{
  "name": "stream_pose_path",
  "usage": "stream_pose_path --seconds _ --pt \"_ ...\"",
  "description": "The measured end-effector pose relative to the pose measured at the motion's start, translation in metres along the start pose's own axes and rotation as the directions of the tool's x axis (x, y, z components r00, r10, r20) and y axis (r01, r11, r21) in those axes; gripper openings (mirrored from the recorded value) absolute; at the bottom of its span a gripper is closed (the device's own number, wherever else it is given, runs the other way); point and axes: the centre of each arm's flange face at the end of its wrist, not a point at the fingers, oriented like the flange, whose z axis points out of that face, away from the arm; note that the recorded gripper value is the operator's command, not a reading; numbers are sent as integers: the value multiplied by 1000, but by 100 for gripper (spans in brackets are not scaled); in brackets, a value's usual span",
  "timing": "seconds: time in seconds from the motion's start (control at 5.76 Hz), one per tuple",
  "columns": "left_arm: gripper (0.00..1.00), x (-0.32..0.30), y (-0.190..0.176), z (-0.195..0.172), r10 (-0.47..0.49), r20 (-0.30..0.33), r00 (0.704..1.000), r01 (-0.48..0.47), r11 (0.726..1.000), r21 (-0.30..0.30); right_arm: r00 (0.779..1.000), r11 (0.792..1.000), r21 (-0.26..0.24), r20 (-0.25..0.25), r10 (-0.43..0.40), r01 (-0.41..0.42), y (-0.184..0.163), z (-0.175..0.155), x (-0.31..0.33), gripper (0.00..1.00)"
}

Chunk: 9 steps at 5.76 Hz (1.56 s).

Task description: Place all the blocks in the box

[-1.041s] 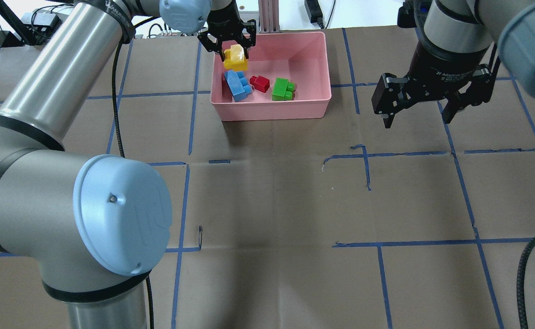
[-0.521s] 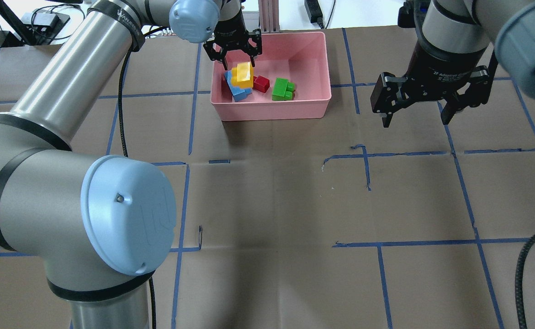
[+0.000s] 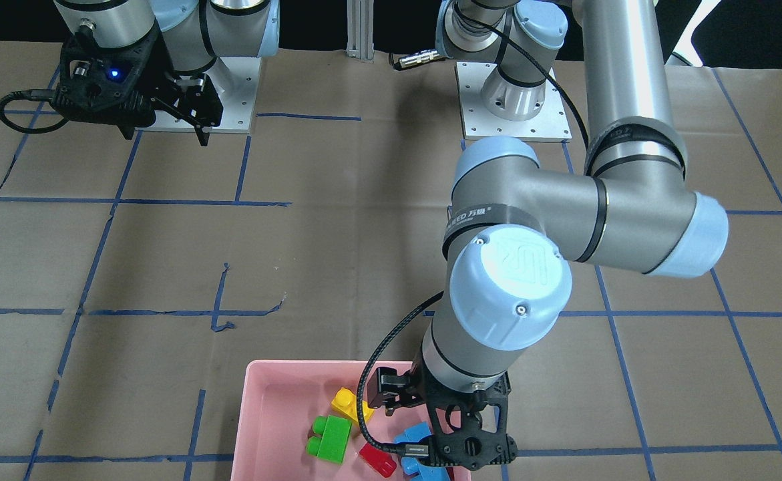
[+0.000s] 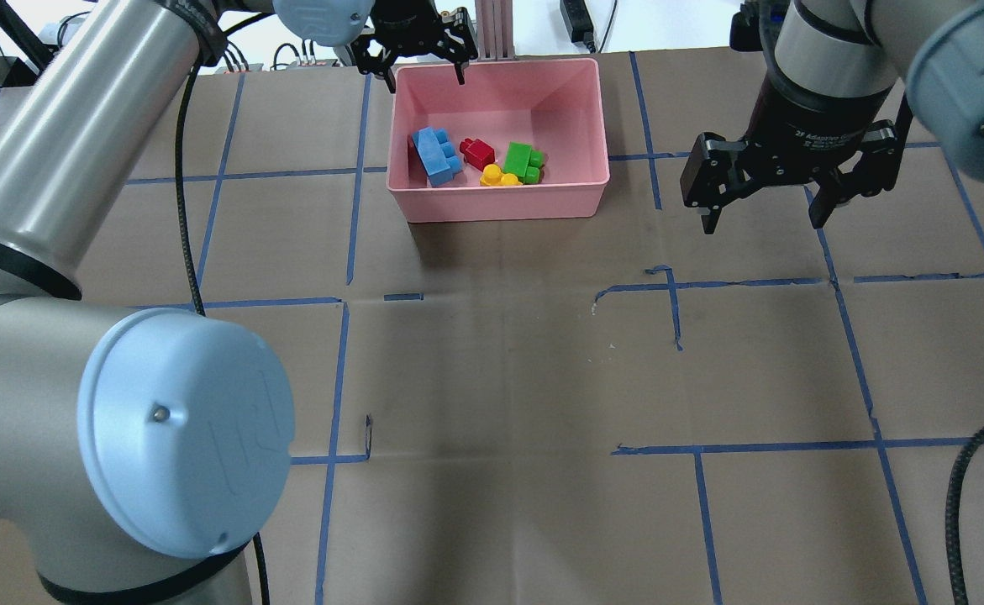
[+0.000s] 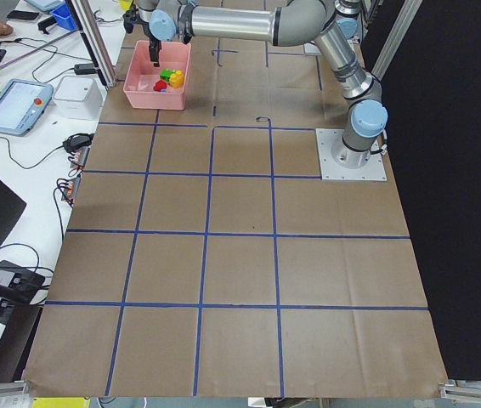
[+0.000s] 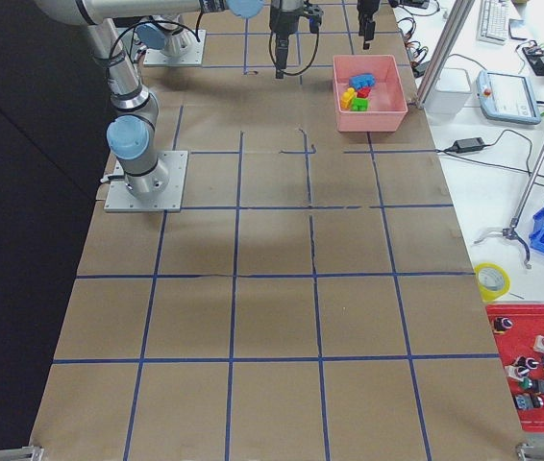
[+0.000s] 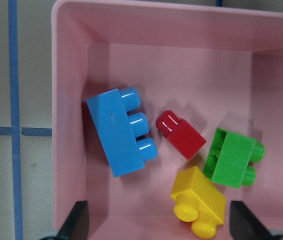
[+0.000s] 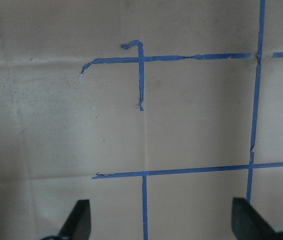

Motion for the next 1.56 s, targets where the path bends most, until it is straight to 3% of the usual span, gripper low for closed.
stream_pose_path --seconds 0.17,0.52,1.04,1.56 --pt "99 -34 19 -44 38 6 999 -38 999 -26 1000 1000 1 0 0 0 0 0 0 100" --pt "99 -103 92 -107 103 9 995 -102 991 -88 1000 1000 -2 0 0 0 -1 1 0 100" --pt "99 -120 206 -124 128 37 991 -123 985 -124 1000 1000 -3 0 -2 2 -1 2 0 100" --pt "99 -120 222 -124 124 73 990 -115 987 -115 1000 1000 -2 0 0 0 -1 1 0 100"
